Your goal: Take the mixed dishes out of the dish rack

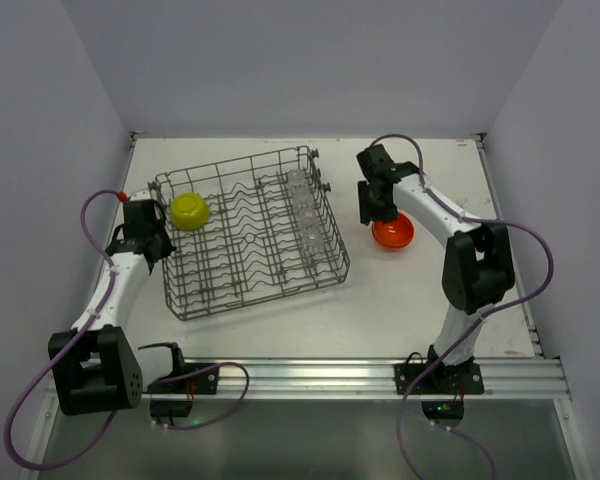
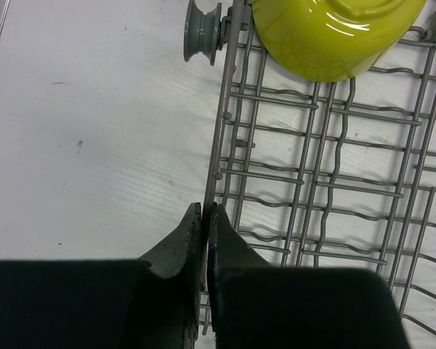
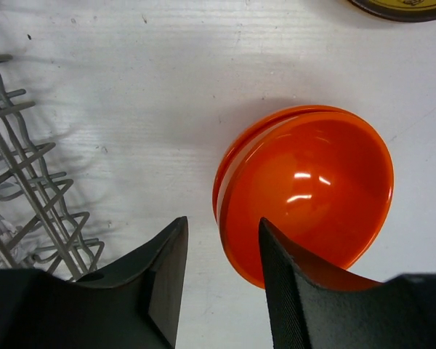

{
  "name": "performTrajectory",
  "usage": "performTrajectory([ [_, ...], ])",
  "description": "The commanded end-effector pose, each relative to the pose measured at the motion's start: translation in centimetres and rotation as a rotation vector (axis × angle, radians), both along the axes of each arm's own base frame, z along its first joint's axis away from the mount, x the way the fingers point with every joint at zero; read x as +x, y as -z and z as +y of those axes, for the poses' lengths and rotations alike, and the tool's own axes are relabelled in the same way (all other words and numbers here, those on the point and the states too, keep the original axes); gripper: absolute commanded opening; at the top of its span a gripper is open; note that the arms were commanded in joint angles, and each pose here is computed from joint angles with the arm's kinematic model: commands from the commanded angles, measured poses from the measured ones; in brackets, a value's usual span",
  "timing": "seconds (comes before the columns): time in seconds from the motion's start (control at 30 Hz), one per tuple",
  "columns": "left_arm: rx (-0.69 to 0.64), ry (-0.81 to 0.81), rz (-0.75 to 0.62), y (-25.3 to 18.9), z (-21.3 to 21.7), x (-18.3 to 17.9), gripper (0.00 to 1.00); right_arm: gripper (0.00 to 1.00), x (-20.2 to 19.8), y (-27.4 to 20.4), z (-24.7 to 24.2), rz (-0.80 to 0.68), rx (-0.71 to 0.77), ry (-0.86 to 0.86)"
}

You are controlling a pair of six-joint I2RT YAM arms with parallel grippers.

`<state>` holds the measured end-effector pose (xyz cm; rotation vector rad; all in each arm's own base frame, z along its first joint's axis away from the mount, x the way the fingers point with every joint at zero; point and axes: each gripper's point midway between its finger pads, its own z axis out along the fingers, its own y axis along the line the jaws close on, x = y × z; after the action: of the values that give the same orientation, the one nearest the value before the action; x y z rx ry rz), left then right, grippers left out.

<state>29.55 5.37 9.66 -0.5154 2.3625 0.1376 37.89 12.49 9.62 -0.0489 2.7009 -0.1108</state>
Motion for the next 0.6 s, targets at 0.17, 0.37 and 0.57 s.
performTrajectory([
  [0.17,-0.024,0.027,-0.053,-1.0,-1.1,0.8,0.0,0.29,0.0,-2.8,-0.1,-0.099,0.029,0.015],
  [0.37,-0.022,0.028,-0.05,-0.9,-1.1,0.7,0.0,0.21,0.2,-1.3,0.1,-0.084,0.028,0.016],
  [0.57,-0.022,0.03,-0.051,-1.0,-1.2,0.7,0.0,0.15,0.3,0.0,0.3,-0.056,0.025,0.014],
])
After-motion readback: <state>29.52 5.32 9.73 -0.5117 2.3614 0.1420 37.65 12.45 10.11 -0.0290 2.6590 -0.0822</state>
